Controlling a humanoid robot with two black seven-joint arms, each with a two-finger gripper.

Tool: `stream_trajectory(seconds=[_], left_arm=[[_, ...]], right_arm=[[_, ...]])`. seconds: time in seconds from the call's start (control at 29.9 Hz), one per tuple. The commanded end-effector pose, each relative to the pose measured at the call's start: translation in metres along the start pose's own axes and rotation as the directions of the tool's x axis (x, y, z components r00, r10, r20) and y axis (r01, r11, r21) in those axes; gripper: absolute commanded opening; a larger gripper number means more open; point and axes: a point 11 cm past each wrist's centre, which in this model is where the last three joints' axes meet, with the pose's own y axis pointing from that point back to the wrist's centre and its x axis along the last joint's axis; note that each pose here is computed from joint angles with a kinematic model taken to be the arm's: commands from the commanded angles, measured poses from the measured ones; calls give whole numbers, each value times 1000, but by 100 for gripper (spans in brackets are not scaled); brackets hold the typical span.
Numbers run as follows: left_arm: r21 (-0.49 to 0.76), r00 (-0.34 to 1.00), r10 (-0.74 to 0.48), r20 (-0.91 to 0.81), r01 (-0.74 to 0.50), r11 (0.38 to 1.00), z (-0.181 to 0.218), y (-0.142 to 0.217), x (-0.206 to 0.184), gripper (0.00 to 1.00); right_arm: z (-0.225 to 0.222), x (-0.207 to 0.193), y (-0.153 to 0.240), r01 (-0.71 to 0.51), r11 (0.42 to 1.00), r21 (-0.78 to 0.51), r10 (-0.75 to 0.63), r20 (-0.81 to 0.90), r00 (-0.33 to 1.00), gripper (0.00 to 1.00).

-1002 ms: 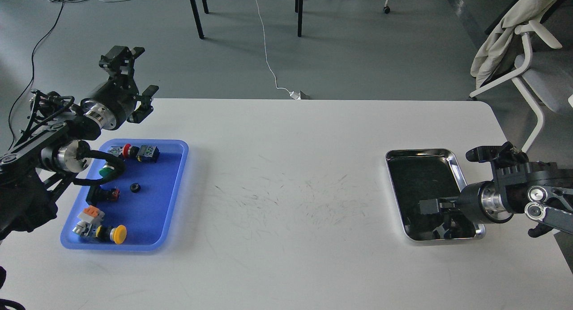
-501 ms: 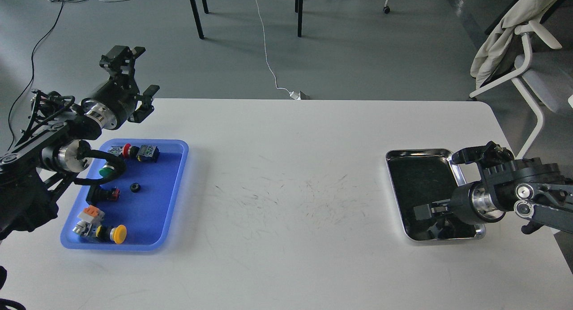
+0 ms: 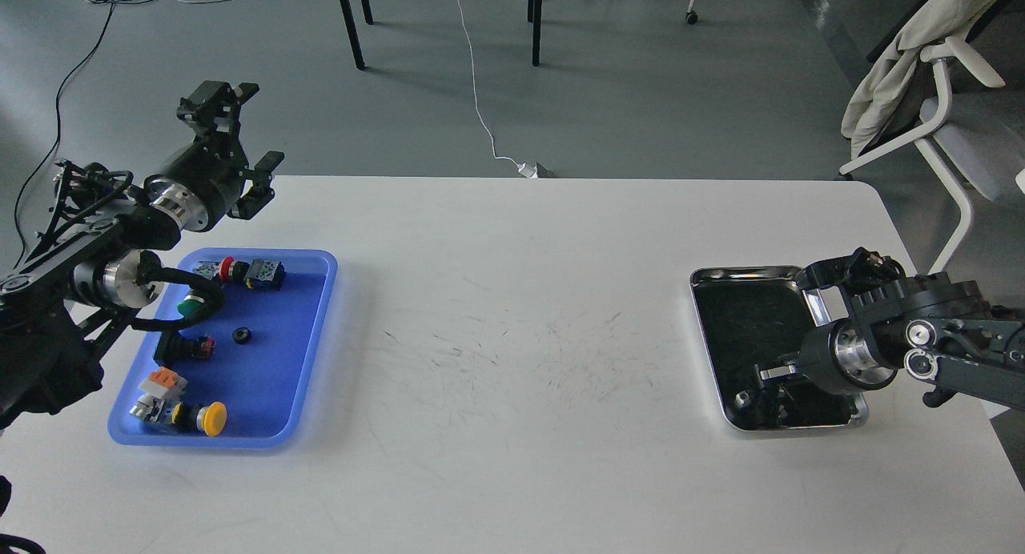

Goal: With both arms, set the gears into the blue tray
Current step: 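Grasp another small black part in the metal tray with the right gripper, then lift the black part and carry it toward the table center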

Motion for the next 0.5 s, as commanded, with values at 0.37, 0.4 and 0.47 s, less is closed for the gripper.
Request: stream_trajectory(seconds=[0.37,0.4,0.47], left_arm=[[2,1000,-4,-1,4,1000,-2,-1,-3,98],[2,1000,-4,-1,4,1000,-1,-1,-2,98],[0,1000,-2,2,2,1000,0,-1,-1,98]], right_arm=[[-42,64,67,-195,971,136,194,27,981,7],[-55,70,74,-227,957,183,217,74,973,8],[-82,81,86,-290,915,280,244,187,951,8]])
